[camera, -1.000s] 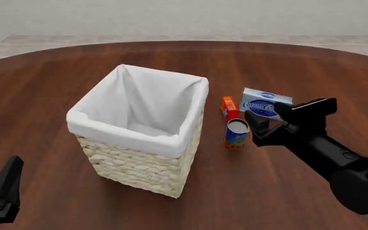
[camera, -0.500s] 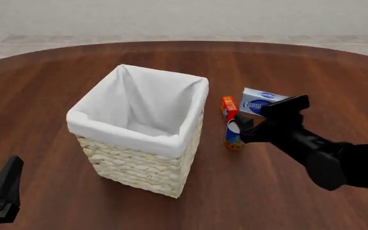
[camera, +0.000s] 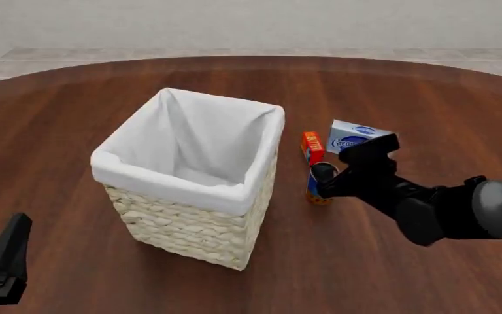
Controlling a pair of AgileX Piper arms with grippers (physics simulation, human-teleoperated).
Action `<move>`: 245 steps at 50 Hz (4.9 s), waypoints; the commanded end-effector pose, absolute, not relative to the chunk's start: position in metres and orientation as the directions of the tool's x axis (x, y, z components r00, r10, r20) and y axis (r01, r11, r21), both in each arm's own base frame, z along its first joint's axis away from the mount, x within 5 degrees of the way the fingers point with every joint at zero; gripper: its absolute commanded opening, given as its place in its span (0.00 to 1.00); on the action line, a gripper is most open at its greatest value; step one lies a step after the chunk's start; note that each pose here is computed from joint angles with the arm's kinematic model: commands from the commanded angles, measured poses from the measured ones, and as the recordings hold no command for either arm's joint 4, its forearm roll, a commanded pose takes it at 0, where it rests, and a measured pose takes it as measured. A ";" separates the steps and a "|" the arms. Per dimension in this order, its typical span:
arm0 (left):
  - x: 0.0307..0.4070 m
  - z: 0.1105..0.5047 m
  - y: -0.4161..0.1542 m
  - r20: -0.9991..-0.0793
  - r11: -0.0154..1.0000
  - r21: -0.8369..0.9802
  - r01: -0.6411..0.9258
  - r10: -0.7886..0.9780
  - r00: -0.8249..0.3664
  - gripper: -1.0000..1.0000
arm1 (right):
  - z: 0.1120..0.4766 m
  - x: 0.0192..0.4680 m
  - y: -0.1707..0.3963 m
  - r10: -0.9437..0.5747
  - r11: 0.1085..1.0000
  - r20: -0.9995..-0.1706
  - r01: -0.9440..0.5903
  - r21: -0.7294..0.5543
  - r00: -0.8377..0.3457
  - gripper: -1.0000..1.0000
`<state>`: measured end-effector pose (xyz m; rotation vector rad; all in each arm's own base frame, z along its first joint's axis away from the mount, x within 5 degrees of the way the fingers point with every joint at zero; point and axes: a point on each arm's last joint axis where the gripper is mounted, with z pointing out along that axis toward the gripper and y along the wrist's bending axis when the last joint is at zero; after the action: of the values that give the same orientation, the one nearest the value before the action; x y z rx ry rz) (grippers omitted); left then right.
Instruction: Pick up the alphabet soup and put it in the basket.
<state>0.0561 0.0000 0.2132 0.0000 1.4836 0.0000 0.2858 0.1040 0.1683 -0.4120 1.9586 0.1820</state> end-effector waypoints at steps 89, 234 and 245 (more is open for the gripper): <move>0.056 0.213 0.000 -0.996 1.000 0.000 0.000 0.000 0.087 1.00 | 0.131 0.300 0.110 -0.235 0.926 -0.860 -0.375 -0.055 -0.453 0.00; 0.056 0.213 0.000 -0.996 1.000 0.000 0.000 0.000 0.087 1.00 | 0.292 0.267 0.308 -0.294 0.618 -0.954 -0.774 -0.138 -0.065 0.00; 0.056 0.213 0.000 -0.996 1.000 0.000 0.000 0.000 0.087 1.00 | 0.285 0.272 0.325 -0.337 0.605 -0.933 -0.788 -0.115 -0.123 0.00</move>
<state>0.0561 0.0000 0.2132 0.0000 1.4836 0.0000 0.2700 0.3076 0.2864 -0.9186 1.6679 0.4754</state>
